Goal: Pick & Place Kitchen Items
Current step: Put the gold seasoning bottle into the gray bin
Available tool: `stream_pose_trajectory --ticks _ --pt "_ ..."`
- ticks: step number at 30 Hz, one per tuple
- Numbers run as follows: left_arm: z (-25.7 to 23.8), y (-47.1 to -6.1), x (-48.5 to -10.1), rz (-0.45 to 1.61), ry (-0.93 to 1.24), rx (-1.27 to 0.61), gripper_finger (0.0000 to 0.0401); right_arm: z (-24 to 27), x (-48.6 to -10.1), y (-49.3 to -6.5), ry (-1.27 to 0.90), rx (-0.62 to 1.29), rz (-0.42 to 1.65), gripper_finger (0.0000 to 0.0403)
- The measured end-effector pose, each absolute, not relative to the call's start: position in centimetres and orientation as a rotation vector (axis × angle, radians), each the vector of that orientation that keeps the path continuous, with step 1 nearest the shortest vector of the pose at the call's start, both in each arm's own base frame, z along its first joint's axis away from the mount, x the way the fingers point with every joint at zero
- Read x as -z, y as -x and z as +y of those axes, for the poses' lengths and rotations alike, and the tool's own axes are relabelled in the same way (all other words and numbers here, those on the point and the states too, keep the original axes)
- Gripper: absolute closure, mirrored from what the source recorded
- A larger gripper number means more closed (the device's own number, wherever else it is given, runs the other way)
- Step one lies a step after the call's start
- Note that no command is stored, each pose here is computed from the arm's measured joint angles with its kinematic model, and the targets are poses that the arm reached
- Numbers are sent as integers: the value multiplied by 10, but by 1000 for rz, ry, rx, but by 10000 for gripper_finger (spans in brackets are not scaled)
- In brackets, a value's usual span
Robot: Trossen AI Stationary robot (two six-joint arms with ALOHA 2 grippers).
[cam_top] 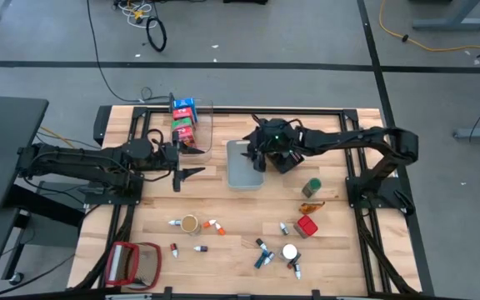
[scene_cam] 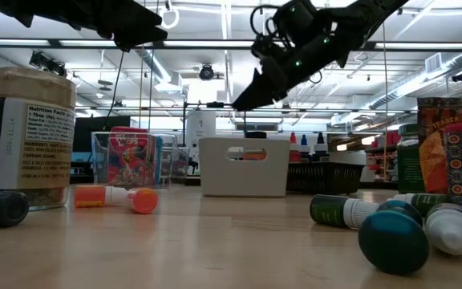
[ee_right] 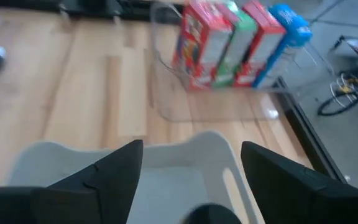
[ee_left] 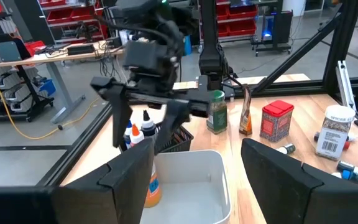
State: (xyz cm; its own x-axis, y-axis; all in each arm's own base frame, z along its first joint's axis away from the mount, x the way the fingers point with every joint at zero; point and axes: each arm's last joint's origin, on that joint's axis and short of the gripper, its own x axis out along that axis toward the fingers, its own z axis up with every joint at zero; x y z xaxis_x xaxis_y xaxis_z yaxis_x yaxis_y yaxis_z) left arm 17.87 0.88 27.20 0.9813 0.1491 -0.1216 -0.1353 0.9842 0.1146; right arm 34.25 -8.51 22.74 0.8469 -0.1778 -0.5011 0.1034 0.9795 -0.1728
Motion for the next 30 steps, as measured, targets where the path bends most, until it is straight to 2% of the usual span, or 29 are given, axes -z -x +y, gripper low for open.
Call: stream_pose_trajectory --ticks 5,12,17,21,26,30 --pt "9 -179 -274 112 -96 -144 149 -61 -239 -343 155 89 499 126" --pt "10 -179 -278 64 -52 -189 149 -21 -247 -349 65 1 427 129" --pt "12 -179 -279 61 -56 -260 149 6 -249 -351 80 -74 391 129" --pt "11 -179 -285 -8 0 -243 149 24 -253 -352 89 -121 351 129" --pt "7 -180 -282 16 -4 -96 149 36 -255 -351 85 -152 329 129" --pt "-3 -179 -270 139 -43 146 149 38 -253 -351 59 -153 346 129"
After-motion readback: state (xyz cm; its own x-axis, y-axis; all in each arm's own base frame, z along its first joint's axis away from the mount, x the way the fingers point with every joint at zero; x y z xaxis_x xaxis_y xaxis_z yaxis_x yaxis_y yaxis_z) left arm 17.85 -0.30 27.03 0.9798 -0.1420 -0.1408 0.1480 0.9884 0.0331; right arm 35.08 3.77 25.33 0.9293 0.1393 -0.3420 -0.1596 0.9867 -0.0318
